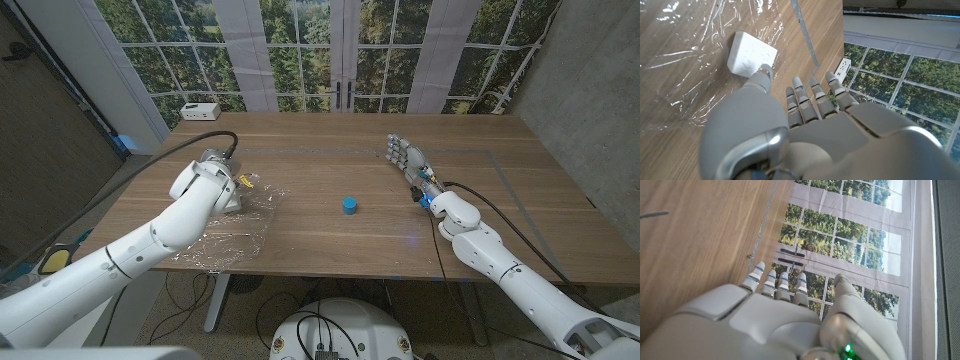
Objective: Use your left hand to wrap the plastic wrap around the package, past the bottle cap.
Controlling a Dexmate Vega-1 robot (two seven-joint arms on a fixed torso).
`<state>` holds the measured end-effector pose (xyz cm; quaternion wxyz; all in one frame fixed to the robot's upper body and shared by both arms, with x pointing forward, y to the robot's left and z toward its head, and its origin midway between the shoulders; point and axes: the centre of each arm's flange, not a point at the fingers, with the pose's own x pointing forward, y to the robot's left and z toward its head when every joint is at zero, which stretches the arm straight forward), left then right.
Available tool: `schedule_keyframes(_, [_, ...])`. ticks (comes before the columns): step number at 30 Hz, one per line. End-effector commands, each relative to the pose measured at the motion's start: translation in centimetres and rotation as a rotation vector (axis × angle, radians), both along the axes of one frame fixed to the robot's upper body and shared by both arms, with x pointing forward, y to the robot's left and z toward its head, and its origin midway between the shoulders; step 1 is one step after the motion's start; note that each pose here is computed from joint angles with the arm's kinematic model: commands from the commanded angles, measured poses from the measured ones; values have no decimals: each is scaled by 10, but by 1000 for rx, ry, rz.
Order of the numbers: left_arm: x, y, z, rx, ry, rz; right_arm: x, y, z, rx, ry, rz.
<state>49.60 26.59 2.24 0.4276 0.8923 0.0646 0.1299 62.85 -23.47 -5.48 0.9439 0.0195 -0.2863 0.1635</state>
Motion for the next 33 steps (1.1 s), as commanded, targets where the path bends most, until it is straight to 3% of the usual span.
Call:
schedule_keyframes(1, [-1, -15, 12, 61, -98, -70, 2, -6, -3, 17, 1, -5])
schedule_keyframes(6, [2, -23, 8, 90, -178, -175, 1, -7, -7, 24, 4, -7])
schedule_keyframes(16, [9, -36, 12, 99, -105, -312, -2, -11, -12, 33, 8, -6])
schedule_keyframes(23, [18, -43, 5, 102, -46, -368, -5, -15, -15, 43, 9, -16])
schedule_keyframes(33, [30, -55, -9, 153, -30, -450, -7, -17, -17, 45, 9, -21])
